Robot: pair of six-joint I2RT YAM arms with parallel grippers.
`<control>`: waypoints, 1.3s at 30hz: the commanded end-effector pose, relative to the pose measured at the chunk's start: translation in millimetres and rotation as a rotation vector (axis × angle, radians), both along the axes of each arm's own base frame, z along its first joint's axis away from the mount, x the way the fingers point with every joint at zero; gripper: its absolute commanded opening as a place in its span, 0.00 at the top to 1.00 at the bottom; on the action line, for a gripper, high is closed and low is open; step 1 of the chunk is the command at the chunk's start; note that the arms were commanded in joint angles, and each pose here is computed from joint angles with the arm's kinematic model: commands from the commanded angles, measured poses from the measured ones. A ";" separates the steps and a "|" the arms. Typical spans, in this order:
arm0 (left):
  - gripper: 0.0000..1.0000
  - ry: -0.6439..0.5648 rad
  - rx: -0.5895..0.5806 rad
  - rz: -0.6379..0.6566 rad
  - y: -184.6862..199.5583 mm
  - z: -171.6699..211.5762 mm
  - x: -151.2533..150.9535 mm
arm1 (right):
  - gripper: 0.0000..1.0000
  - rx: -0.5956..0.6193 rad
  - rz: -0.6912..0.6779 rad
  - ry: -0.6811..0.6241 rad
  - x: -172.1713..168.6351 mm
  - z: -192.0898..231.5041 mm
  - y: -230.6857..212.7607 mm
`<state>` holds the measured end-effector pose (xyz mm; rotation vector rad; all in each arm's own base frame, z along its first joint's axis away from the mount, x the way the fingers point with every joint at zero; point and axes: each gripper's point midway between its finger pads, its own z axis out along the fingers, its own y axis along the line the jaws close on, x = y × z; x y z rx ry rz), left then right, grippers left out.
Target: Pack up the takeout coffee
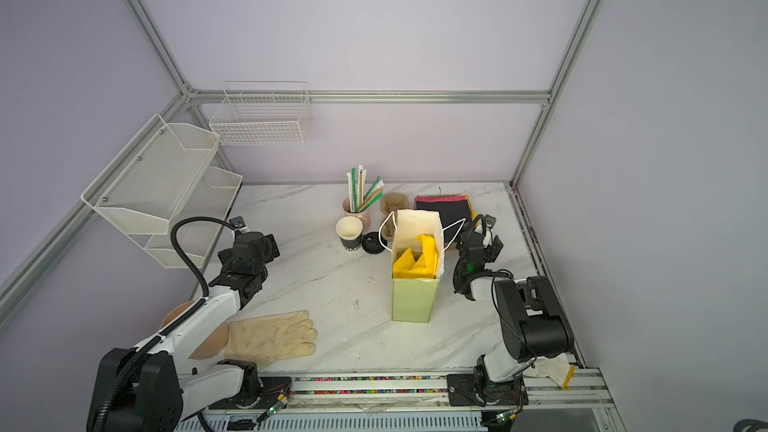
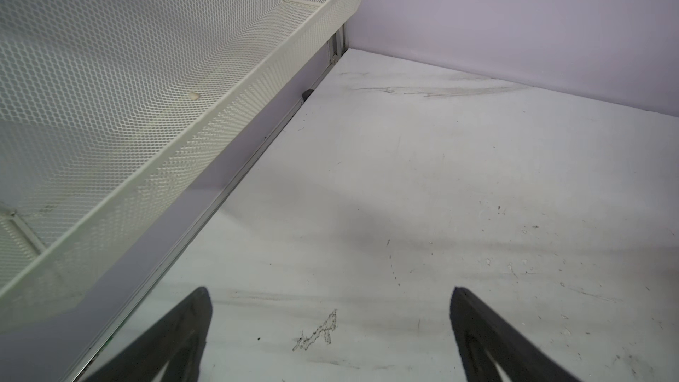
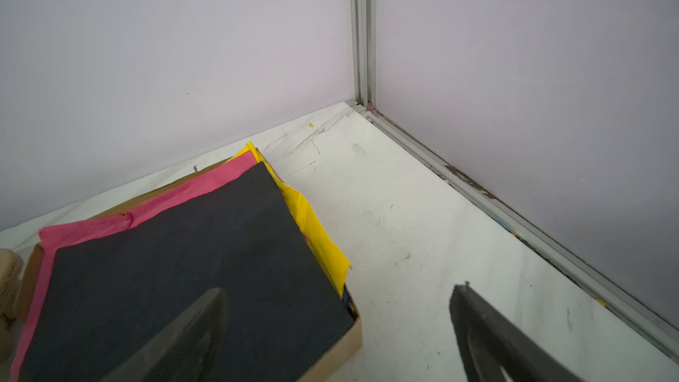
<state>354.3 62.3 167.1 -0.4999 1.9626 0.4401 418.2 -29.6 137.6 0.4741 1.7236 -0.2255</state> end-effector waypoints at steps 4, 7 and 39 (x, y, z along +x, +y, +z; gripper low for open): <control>0.00 -0.135 -0.003 0.044 22.0 -12.0 5.1 | 0.03 -0.066 0.096 -0.138 7.6 16.4 12.5; 0.00 -0.170 -0.023 0.037 28.5 -23.1 6.8 | 0.03 -0.094 0.130 -0.159 3.1 4.0 16.8; 0.00 -0.211 0.076 -0.253 -9.6 -49.4 38.6 | 0.03 -0.101 0.127 -0.148 8.2 -0.9 14.8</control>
